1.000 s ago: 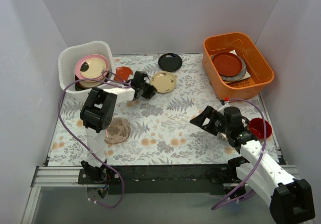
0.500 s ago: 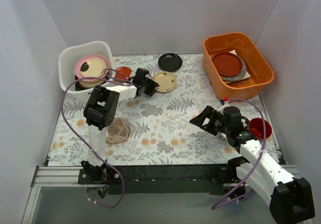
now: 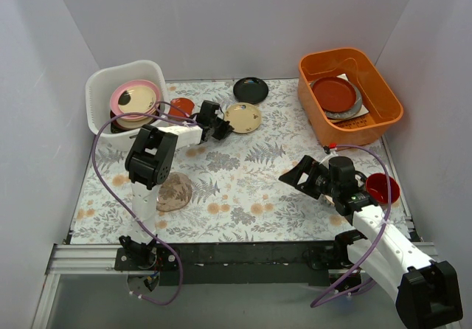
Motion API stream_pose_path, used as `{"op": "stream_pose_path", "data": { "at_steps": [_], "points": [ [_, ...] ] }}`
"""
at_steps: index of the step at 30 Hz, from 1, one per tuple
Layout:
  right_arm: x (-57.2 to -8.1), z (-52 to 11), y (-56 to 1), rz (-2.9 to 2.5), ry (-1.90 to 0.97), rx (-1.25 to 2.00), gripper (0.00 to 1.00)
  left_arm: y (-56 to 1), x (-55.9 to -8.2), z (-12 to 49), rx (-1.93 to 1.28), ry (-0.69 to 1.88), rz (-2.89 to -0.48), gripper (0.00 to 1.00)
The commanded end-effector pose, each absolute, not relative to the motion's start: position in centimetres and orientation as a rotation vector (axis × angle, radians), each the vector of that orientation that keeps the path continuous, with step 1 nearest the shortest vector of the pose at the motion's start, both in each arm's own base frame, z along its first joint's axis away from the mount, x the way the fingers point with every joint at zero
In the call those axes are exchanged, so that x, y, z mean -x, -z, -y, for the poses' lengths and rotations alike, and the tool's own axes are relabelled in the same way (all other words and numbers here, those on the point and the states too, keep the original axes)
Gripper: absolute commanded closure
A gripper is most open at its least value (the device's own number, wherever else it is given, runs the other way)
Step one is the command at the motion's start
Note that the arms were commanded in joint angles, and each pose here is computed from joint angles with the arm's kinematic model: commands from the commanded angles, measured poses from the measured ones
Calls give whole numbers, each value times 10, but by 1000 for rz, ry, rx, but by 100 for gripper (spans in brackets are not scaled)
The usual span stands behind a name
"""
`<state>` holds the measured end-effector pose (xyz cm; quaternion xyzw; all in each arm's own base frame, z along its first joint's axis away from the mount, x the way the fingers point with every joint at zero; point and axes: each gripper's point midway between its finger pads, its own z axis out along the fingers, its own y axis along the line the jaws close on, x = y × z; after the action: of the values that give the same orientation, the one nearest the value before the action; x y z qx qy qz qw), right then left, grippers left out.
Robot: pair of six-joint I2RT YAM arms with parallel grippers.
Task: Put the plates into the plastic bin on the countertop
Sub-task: Pick up the plate at the center of the board, then place the plate in the plastic bin.
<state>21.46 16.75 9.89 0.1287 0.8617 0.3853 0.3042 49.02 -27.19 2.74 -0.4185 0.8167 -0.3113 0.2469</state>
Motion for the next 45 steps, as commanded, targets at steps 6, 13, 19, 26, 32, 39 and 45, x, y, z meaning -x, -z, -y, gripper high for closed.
{"op": "stream_pose_path", "data": {
  "at_steps": [6, 13, 19, 26, 32, 39, 45],
  "points": [
    [-217, -170, -104, -2249, -1051, -316, 2, -16, -466, 253, 1194, 727, -2263, 100],
    [-215, -171, -107, -2238, -1061, -316, 2, -60, -459, 242, 1093, 727, -2212, 100],
    [-213, -171, -107, -2241, -1067, -317, 2, -115, -461, 248, 926, 803, -2174, 100],
    [-211, -170, -109, -2237, -1068, -306, 2, -168, -464, 258, 812, 882, -2149, 100],
    [-210, -173, -115, -2216, -1087, -271, 2, -215, -465, 240, 784, 898, -2069, 100],
    [-209, -173, -114, -2220, -1090, -267, 2, -271, -476, 171, 808, 870, -1940, 100],
    [-209, -174, -110, -2224, -1102, -268, 2, -304, -481, 114, 857, 804, -1869, 100]
  ]
}}
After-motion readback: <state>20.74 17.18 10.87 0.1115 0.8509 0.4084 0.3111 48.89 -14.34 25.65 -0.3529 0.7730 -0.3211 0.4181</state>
